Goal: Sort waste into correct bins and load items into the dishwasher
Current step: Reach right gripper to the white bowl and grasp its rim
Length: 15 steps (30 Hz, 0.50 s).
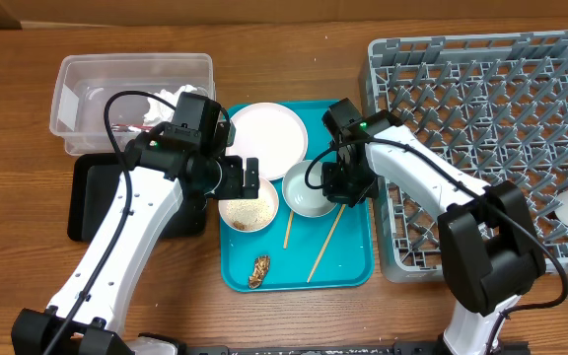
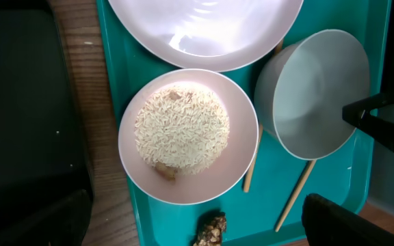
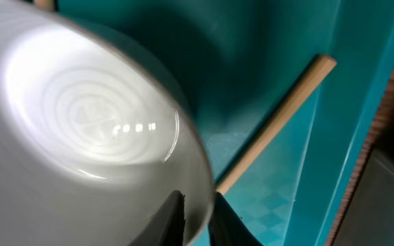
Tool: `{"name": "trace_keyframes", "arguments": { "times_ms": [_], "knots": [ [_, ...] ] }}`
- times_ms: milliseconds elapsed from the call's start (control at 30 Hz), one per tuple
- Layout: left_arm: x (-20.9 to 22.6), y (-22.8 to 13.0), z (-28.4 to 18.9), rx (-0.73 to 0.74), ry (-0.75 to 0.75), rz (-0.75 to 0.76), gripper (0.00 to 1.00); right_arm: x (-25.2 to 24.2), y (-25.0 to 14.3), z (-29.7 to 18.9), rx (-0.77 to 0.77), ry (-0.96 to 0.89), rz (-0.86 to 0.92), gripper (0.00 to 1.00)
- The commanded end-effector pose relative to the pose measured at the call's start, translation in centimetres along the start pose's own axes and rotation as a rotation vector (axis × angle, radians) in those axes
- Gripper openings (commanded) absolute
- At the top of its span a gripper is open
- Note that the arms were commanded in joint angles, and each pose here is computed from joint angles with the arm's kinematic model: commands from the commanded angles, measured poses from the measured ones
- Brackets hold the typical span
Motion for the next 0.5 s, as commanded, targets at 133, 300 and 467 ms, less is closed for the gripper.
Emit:
{"name": "trace_keyframes", "arguments": {
  "times_ms": [133, 300, 467],
  "knots": [
    [-0.1, 0.1, -0.7, -0.025, 0.004, 0.013, 1.0, 0.0, 0.0, -0.4, -0.006, 0.009, -0.002, 0.04],
    [-0.1, 0.1, -0.7, -0.026, 0.004, 0.013, 1.0, 0.0, 0.1, -3.1, -0.082, 0.005, -0.004, 0.04],
    [-0.1, 0.1, -0.7, -0.026, 0.004, 0.013, 1.0, -0.5, 0.5, -8.7, -0.223, 0.008, 0.015, 0.04]
  ]
}}
Point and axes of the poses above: each gripper's point midway between its finger pads, its own z axis out along the fingers, its own x axis along the line the jaws close on, y = z × x, the point moved 10 cm from there along -z, back along the fingers, and after that the axes turned 3 degrees about z, right-handed, at the moved point
